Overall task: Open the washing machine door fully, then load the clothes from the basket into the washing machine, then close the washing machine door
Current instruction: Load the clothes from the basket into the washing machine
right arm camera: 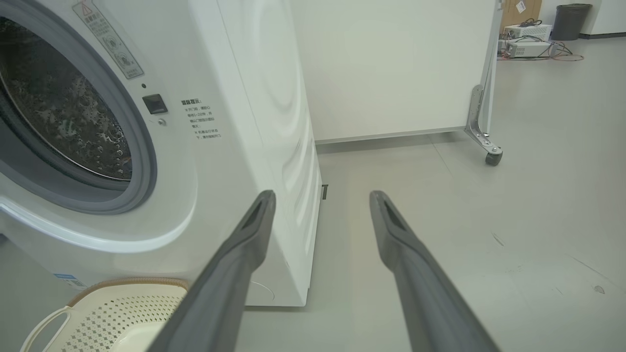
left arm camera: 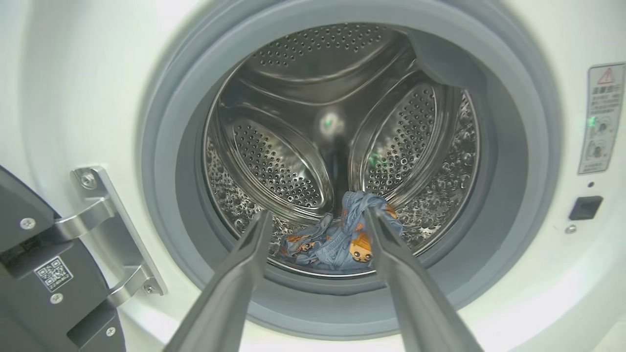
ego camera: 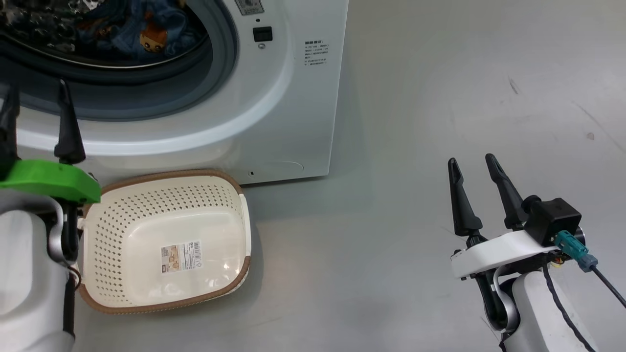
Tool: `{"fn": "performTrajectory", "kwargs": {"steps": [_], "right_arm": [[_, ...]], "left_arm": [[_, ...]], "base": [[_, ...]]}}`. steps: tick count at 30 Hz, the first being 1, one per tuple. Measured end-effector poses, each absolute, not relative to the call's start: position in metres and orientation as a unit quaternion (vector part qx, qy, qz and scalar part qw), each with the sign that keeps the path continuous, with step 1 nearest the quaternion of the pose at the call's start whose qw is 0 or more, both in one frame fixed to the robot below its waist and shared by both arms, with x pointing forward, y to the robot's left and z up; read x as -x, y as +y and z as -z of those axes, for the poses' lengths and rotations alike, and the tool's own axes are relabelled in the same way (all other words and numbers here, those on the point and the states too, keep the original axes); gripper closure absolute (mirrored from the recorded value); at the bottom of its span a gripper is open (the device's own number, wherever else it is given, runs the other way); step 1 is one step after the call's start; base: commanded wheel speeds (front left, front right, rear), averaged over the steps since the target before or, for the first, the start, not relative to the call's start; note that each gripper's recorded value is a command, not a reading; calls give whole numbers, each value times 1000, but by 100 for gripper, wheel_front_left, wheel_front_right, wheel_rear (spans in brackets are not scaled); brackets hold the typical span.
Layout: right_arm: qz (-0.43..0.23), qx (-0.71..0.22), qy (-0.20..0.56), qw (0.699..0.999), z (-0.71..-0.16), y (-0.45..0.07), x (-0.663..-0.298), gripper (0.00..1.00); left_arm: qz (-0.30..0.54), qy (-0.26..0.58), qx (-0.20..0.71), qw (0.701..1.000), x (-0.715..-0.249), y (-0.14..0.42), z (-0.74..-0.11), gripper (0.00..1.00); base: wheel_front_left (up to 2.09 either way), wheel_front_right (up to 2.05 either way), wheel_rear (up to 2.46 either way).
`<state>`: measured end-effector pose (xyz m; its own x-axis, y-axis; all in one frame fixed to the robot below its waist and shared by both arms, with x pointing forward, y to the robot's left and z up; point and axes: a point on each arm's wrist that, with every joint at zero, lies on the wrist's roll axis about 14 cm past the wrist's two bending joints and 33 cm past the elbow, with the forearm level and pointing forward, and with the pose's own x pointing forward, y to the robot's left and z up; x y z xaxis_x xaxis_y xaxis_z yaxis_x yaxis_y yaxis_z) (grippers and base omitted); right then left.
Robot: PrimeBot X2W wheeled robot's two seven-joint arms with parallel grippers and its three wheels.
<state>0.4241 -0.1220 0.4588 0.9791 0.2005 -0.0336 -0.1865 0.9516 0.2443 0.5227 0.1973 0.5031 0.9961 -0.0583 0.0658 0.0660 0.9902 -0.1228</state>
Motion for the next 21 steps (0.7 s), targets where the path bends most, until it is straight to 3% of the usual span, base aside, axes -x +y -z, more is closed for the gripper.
{"fn": "performTrajectory", "kwargs": {"steps": [21], "right_arm": [[-110,-120,-8,987,-492,-117,-381,0]], "left_arm": [[-10,-43,38,998,-415,213,-511,0]], "base": [[0,0,0]]}}
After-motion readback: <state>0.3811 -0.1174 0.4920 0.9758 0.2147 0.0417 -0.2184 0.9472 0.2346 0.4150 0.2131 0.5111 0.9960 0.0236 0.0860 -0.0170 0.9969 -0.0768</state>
